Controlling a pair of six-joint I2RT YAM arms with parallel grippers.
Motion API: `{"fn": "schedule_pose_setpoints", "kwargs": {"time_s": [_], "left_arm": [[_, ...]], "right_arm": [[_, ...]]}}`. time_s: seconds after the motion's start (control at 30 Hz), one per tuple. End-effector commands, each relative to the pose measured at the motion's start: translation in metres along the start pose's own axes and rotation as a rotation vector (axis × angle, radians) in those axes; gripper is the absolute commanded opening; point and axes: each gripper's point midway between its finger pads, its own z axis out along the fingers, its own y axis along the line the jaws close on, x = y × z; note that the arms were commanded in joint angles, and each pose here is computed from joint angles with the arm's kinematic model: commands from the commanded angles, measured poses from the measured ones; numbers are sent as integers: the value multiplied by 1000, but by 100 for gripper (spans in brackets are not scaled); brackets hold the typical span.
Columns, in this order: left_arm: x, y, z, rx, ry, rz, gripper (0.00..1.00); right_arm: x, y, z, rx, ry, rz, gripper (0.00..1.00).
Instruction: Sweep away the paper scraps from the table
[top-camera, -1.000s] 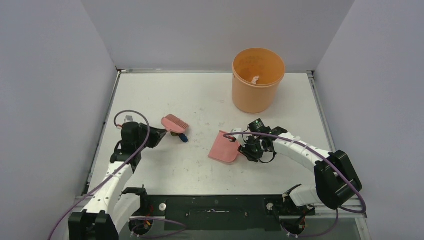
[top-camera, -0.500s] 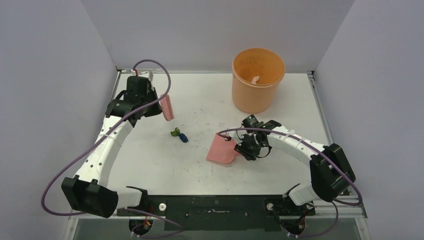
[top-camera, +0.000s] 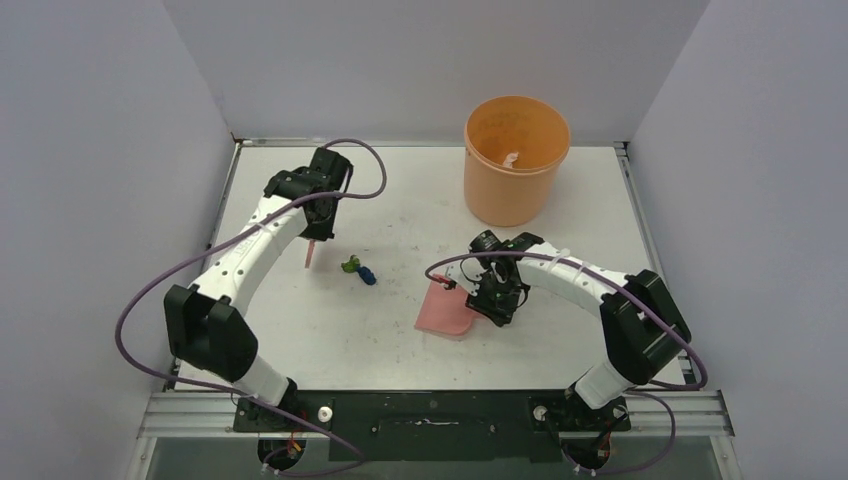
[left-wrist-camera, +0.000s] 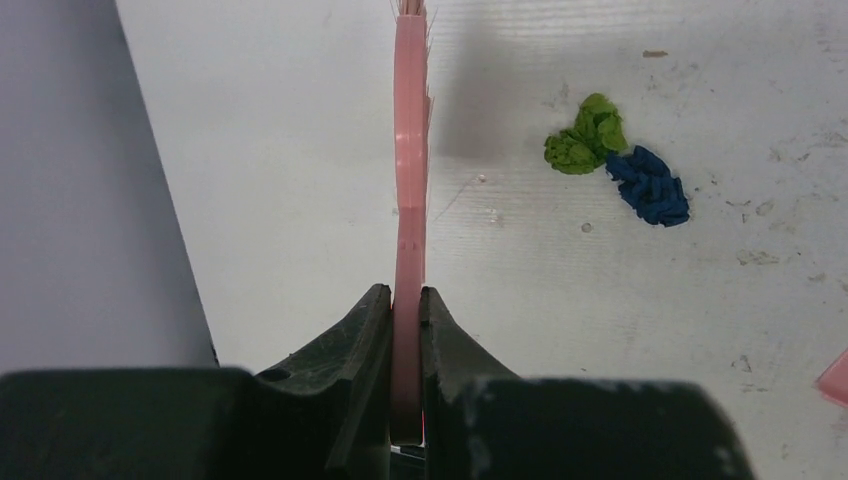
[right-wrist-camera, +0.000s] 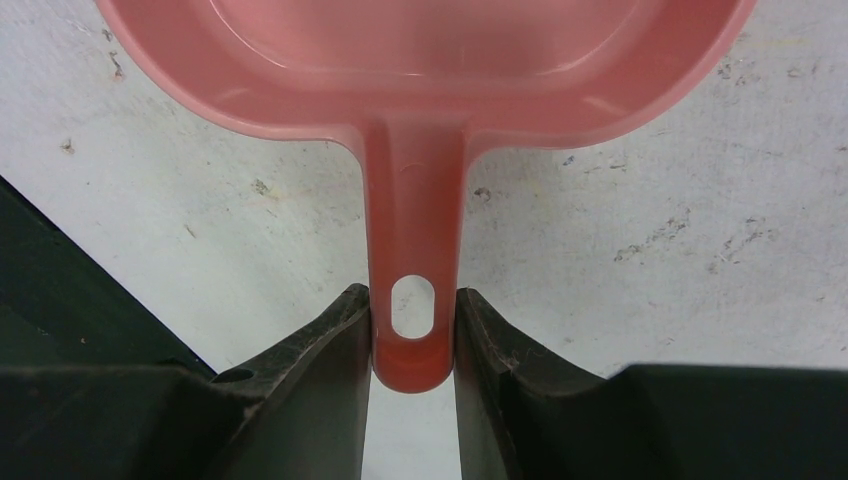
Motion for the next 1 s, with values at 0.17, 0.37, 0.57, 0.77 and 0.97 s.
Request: {"fn": "schedule_pose_setpoints", "kwargs": {"time_s": [0.17,0.37,0.57,0.77,0.97], "left_arm": [[22,-70,35,161,216,155,0],[44,-140,31,394,296,169,0],[55,-171,16,515,296,135,0],[57,-170,11,527,286,126,0],[55,-169,4,548,271,130,0]], "right_arm": [[-14,1,13,-32,7,16,5],[-24,0,11,-48,-3,17,5],[-24,-3,-2,-21,19,4,6],[-26,-3,-18,21,-33,-5,47],[-19,-5,-11,88,-102,-23,58]]}}
